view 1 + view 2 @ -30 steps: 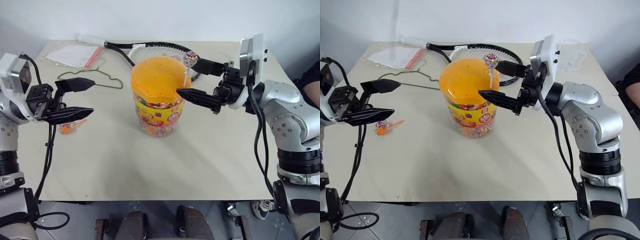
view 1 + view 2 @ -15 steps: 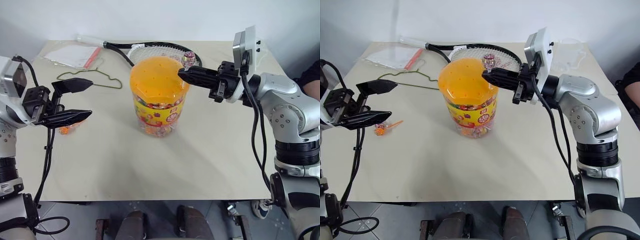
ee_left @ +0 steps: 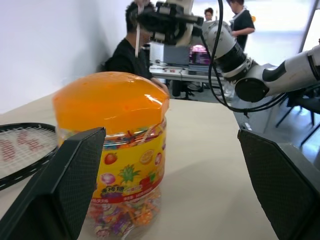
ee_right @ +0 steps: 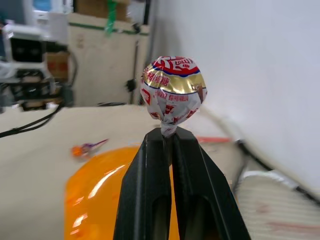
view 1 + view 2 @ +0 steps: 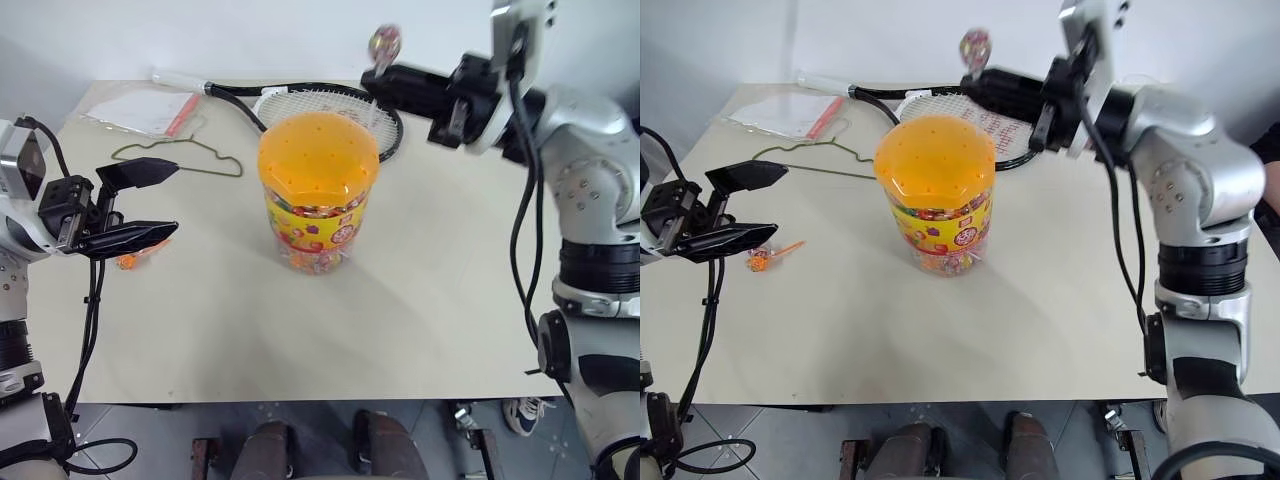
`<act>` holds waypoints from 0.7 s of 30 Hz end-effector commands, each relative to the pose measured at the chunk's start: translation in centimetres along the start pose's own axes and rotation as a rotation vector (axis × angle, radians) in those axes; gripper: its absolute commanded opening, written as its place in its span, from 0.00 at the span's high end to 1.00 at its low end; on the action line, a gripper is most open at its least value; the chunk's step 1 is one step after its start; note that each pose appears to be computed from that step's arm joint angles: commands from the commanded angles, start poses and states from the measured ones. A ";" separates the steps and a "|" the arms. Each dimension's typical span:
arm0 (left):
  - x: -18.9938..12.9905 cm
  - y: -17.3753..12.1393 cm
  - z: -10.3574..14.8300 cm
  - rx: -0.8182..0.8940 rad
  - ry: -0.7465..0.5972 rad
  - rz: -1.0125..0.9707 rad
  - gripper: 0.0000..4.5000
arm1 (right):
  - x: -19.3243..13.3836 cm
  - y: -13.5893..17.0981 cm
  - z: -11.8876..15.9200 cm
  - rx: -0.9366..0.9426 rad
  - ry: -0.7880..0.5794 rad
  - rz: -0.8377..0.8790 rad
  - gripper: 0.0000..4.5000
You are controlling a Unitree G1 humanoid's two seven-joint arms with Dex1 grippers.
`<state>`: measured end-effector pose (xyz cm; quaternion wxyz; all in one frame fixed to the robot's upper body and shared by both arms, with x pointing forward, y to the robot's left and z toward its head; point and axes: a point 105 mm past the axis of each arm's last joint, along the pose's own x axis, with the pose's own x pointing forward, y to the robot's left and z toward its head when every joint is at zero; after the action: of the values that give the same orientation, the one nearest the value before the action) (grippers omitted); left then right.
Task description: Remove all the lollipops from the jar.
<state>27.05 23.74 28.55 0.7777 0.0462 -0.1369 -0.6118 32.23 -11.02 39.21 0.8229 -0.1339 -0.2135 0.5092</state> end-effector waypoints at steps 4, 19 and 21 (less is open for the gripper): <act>-1.1 -0.2 1.5 0.054 0.004 0.039 0.00 | -4.5 -1.7 0.7 -0.089 0.132 -0.124 0.99; -2.2 -0.2 1.5 0.053 0.034 0.097 0.00 | -17.1 -1.9 -16.0 0.255 0.796 -0.547 0.99; -2.5 0.0 1.2 0.055 0.052 0.115 0.00 | -18.0 -1.7 -17.8 0.285 0.845 -0.576 0.99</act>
<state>26.48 25.65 28.67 0.8058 0.0541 -0.1312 -0.5750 35.05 -27.22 20.27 0.9503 -0.1394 0.1859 0.2074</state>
